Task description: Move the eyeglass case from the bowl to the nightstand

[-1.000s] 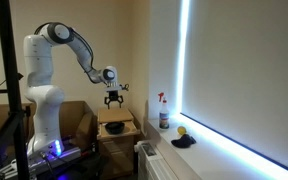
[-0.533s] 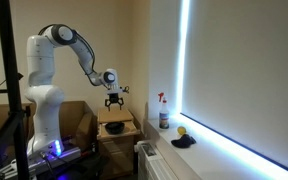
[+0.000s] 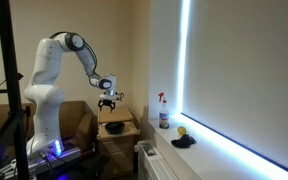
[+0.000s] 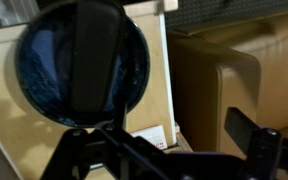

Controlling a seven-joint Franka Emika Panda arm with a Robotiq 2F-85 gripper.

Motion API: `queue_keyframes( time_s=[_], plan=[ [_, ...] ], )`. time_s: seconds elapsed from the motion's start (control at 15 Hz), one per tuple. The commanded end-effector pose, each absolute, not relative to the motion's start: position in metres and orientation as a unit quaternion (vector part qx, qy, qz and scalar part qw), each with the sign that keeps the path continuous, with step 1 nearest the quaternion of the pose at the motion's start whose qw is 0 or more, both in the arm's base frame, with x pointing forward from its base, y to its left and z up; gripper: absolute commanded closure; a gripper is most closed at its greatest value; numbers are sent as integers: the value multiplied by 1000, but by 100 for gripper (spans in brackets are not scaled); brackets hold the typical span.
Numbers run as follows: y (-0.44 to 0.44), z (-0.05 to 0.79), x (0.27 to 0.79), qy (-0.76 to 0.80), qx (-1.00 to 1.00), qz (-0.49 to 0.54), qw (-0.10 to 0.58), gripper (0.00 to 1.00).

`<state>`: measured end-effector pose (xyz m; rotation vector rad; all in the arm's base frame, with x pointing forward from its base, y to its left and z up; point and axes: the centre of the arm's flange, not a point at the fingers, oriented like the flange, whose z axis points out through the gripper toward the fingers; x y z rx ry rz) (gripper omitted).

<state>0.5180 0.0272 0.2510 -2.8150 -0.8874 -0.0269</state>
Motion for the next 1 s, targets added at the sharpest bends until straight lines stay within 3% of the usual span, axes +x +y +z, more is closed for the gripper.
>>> queue_keyframes(
  time_s=[0.0,0.07,0.27,0.8,0.93],
  plan=[
    [55,220,554,-275,-950,9,148,0],
    [49,234,531,-288,-949,-5,124,0],
    [58,217,543,-282,-950,5,136,0],
    [43,160,558,-171,-982,74,9,0],
    [40,168,544,-187,-979,78,26,0]
  ],
)
